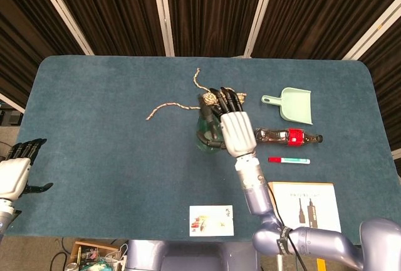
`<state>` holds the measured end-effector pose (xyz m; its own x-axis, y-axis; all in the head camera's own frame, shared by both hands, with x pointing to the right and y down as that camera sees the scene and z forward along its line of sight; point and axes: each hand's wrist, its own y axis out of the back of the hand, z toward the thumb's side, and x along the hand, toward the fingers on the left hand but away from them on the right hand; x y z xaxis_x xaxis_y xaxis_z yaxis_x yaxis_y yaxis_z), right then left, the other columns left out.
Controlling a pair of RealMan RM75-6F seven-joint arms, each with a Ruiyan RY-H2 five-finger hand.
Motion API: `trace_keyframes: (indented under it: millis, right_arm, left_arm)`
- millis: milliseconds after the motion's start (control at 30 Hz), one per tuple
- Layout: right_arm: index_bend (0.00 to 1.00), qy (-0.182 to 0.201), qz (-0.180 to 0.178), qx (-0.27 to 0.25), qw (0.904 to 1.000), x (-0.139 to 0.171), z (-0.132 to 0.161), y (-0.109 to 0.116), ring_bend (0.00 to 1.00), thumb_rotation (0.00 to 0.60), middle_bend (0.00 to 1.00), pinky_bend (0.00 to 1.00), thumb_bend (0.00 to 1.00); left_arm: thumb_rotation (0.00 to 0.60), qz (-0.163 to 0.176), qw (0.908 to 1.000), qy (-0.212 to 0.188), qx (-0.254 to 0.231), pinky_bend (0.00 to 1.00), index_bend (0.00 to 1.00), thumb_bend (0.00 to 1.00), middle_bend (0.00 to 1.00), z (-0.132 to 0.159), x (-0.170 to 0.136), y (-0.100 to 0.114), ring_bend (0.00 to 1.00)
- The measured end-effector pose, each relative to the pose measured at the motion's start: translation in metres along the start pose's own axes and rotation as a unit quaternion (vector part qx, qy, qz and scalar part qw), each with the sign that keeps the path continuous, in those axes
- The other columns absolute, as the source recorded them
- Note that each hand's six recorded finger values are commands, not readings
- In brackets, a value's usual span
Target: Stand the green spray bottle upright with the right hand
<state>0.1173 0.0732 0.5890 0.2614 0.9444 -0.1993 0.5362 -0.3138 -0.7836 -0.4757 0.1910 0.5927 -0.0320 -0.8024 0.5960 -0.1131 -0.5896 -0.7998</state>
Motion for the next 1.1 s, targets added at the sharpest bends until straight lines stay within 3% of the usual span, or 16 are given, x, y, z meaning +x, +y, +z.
trace_keyframes:
  millis: [167, 300, 500, 767, 1100]
  right_arm:
    - [0.93, -0.073, 0.019, -0.131, 0.9885, -0.002, -0.028, 0.003, 0.00, 0.600, 0.10, 0.02, 0.55]
    - [0.93, -0.102, 0.020, -0.174, 0.9792, 0.001, -0.045, 0.003, 0.00, 0.600, 0.09, 0.02, 0.56]
    - [0.92, -0.092, -0.027, -0.131, 0.9868, 0.007, -0.056, 0.006, 0.00, 0.600, 0.08, 0.02, 0.56]
    - [0.92, -0.031, -0.090, -0.042, 0.9946, 0.029, -0.053, 0.001, 0.00, 0.600, 0.08, 0.02, 0.56]
    - [0.92, -0.030, -0.074, -0.015, 0.9967, 0.051, -0.059, -0.029, 0.00, 0.600, 0.07, 0.02, 0.56]
  left_arm:
    - [0.600, -0.003, 1.0000, -0.002, 0.001, 0.00, 0.06, 0.03, 0.05, 0.001, 0.001, -0.002, 0.05]
    - [0.600, -0.004, 1.0000, -0.003, 0.003, 0.00, 0.06, 0.03, 0.05, 0.002, 0.001, -0.002, 0.05]
    - [0.600, -0.008, 0.9999, -0.007, 0.007, 0.00, 0.06, 0.03, 0.05, 0.004, 0.001, -0.004, 0.05]
    - [0.600, -0.006, 0.9999, -0.013, 0.006, 0.00, 0.06, 0.03, 0.05, 0.006, -0.002, -0.003, 0.05]
    - [0.600, -0.007, 0.9997, -0.021, 0.006, 0.00, 0.06, 0.03, 0.05, 0.008, -0.003, -0.004, 0.05]
